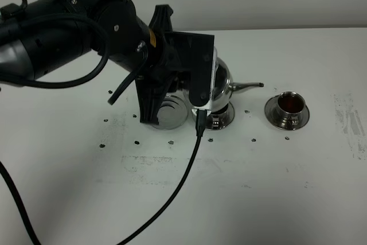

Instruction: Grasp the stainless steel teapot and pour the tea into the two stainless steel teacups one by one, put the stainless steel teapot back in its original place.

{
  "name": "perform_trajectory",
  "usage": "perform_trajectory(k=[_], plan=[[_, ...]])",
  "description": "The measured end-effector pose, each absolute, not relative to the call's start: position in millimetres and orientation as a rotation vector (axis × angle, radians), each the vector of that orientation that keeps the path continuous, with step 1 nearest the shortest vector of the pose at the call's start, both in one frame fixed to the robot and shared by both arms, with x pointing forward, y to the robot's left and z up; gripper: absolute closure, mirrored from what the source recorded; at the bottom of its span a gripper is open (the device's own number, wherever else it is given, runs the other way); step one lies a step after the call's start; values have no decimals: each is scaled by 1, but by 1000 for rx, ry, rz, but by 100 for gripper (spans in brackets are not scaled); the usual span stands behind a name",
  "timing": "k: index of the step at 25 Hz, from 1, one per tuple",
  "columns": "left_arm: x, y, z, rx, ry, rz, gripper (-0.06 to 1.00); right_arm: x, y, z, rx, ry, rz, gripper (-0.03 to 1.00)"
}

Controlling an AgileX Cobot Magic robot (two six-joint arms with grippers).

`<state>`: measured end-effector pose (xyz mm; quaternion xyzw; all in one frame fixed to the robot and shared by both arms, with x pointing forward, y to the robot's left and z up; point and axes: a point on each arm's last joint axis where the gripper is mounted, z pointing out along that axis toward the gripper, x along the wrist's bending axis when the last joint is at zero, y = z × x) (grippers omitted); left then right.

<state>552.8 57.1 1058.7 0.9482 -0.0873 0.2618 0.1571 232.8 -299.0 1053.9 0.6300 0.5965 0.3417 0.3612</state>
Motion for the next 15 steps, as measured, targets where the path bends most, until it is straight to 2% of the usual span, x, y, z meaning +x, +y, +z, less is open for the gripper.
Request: perform_trajectory(k=[5, 15], plan=[[537, 57, 1026, 2736, -108, 590, 74, 233, -299, 1054, 1623, 1537, 880, 65], [525, 50, 967, 2751, 22, 430, 74, 233, -299, 1054, 1623, 1537, 880, 65]])
